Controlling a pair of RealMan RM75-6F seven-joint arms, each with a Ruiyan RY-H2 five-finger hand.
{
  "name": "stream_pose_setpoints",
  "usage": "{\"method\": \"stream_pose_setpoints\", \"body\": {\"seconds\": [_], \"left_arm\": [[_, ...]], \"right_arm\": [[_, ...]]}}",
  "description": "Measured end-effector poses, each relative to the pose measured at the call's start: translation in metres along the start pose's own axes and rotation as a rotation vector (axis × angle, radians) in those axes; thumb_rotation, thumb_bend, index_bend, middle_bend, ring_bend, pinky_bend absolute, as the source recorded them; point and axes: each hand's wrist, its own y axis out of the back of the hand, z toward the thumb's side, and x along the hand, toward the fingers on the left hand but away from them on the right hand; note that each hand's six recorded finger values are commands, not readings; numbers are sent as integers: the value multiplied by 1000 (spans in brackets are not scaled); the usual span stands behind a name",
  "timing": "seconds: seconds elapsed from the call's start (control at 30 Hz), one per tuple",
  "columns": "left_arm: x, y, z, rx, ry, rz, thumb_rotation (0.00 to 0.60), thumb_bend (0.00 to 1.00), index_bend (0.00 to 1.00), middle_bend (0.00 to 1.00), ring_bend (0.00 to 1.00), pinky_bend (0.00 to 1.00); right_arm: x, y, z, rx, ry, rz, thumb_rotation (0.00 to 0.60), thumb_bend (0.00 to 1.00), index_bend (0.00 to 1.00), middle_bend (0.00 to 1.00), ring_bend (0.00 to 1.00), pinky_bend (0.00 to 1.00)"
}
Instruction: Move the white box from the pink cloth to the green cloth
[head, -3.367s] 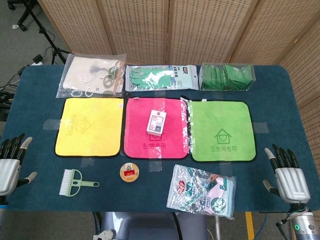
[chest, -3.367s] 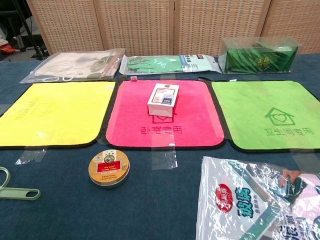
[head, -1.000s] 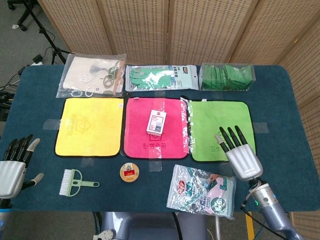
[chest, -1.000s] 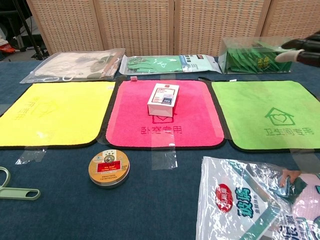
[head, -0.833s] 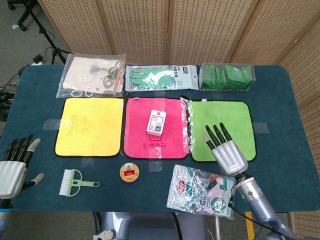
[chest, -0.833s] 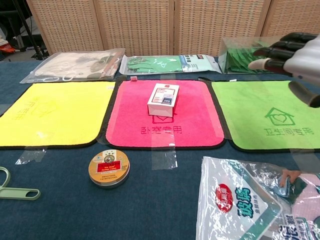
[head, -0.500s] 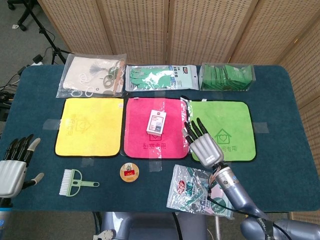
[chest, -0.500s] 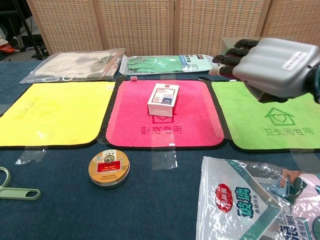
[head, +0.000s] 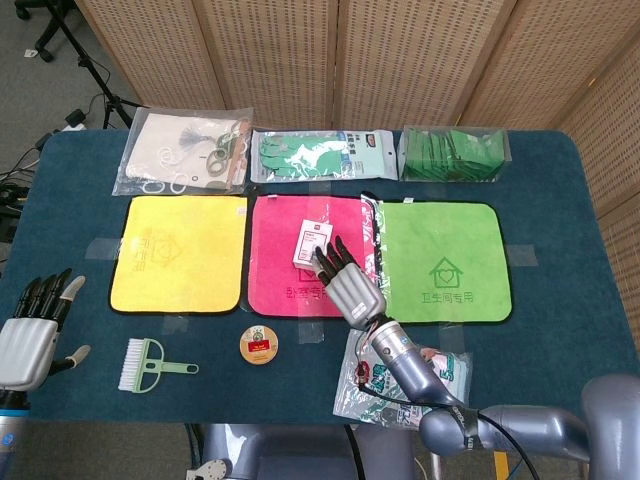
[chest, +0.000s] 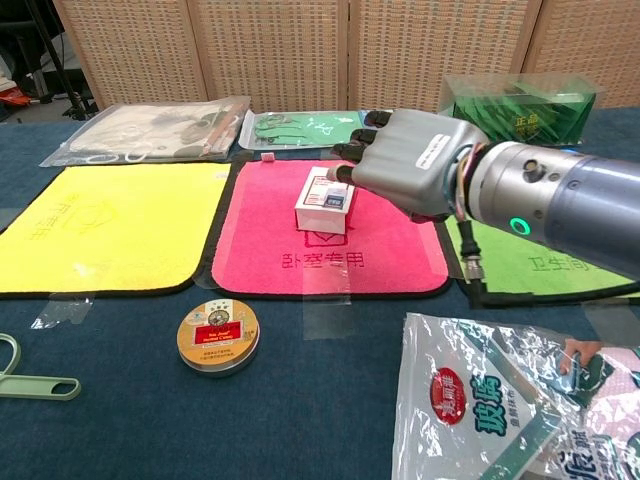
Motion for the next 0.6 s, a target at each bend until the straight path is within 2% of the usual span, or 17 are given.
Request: {"method": "stream_pose_setpoints", "body": {"seconds": [0.6], "left_arm": [[5, -14, -1, 5, 1, -43, 600, 152, 0, 0, 0, 0]], "right_arm": [[-54, 43, 34, 48, 38, -26, 600, 1000, 66, 0, 0, 0]]}}
